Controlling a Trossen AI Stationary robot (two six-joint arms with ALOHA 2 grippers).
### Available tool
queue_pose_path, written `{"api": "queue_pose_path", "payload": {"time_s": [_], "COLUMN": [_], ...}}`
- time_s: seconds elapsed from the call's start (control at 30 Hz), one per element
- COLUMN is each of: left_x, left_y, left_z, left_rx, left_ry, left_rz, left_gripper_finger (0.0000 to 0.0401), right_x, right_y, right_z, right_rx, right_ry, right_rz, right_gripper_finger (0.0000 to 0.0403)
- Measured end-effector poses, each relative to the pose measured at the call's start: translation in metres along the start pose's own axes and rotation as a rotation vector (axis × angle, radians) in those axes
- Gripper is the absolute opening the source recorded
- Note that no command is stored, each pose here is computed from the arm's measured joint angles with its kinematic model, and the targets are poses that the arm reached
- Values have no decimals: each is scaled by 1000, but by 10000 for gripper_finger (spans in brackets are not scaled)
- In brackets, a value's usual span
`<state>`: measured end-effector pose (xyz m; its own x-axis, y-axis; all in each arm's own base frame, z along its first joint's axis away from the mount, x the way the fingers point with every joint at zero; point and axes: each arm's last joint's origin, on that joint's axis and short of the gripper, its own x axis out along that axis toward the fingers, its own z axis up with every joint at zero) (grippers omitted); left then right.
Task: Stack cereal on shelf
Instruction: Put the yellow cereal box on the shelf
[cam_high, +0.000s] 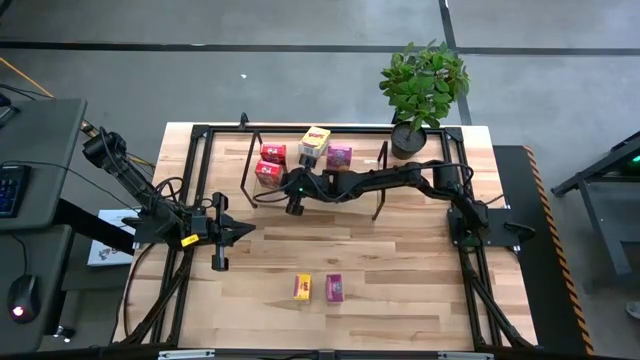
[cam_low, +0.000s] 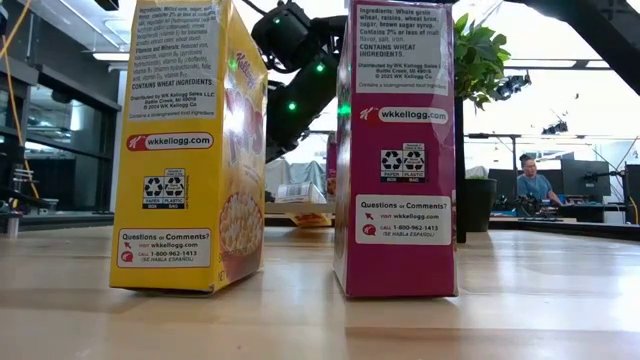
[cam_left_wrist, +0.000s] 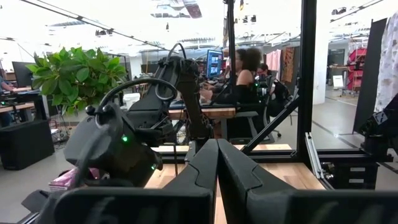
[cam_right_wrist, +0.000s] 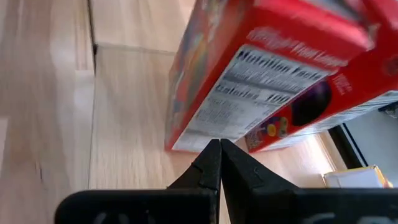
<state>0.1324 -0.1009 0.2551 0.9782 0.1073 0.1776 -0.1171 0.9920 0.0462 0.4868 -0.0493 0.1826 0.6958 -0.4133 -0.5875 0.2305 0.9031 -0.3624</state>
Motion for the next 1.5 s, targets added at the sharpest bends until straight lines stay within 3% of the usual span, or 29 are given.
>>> {"api": "queue_pose_path", "payload": {"time_s": [0.17, 0.33, 0.47, 0.6, 0.7, 0.83, 0.93, 1.03, 1.1, 1.2, 1.5], "left_x": [0, 0, 0, 0, 0, 0, 0, 2, 3, 5, 8], "left_y": [0, 0, 0, 0, 0, 0, 0, 2, 3, 5, 4], "left_z": [0, 0, 0, 0, 0, 0, 0, -1, -2, -4, -8], "left_rx": [0, 2, 3, 3, 2, 3, 5, 8, -5, -24, -1], "left_ry": [0, 2, 2, 3, 2, 3, 4, 8, 14, 22, 43], "left_rz": [0, -1, -1, -1, -1, -1, 3, 15, 25, 41, 49], "left_gripper_finger": [1, 1, 0, 1, 0, 1, 0, 1, 0, 1, 0], "right_x": [-24, -67, -94, -99, -96, -93, -92, -83, -69, -44, -4], "right_y": [0, -20, -60, -105, -133, -161, -175, -184, -190, -195, -197], "right_z": [8, 31, 44, 43, 37, 36, 43, 45, 43, 35, 0], "right_rx": [-126, -187, -67, 100, 193, 261, 280, 306, 320, 317, 322], "right_ry": [42, 19, -41, -93, -99, -36, 52, 185, 260, 343, 340], "right_rz": [-17, -113, -156, -74, -10, 17, 36, 117, 186, 201, 185], "right_gripper_finger": [0, 0, 0, 18, 65, 164, 238, 282, 293, 297, 298]}}
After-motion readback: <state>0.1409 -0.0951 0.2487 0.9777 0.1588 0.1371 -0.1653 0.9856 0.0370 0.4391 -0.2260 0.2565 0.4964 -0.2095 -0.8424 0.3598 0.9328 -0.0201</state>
